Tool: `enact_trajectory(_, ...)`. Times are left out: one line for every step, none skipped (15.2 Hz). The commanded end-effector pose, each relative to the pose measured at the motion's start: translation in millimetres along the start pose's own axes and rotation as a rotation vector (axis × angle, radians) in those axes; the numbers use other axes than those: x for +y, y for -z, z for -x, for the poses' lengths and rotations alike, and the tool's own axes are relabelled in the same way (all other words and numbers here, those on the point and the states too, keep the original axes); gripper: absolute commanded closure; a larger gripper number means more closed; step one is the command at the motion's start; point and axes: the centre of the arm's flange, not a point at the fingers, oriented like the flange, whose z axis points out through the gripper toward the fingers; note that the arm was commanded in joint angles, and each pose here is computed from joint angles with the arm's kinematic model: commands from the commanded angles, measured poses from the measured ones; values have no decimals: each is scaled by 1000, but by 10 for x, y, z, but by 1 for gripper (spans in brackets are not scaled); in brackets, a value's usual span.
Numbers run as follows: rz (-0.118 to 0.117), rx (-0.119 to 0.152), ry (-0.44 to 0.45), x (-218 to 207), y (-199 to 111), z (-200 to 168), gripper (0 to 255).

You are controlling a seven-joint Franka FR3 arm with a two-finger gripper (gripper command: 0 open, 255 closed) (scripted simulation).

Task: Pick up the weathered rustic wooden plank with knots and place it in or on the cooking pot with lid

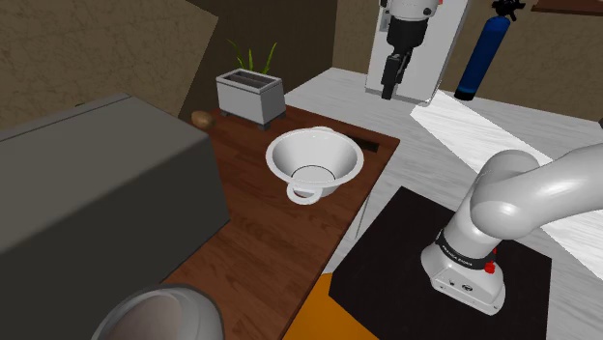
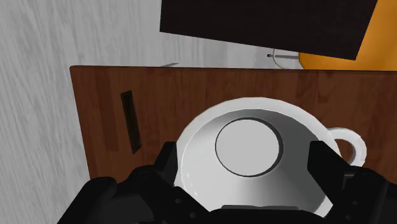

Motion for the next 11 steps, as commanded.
enact_trajectory(0,0,0,0,0,0,0)
enact_trajectory(-2,0,2,74,-98,-52,0)
enact_trajectory(-4,-1,4,149,-197,-105,0)
enact_trajectory(-6,-1,6,222,-295,-157,0)
enact_trajectory(-8,-1,8,296,-394,-210,0)
enact_trajectory(-10,-2,11,369,-493,-262,0)
enact_trajectory(-12,-2,13,442,-592,-315,0)
enact_trajectory(-14,-2,15,515,-692,-368,0)
enact_trajectory(-16,-2,17,587,-791,-421,0)
enact_trajectory(-18,-3,19,659,-891,-474,0)
enact_trajectory(-20,-3,21,731,-991,-528,0)
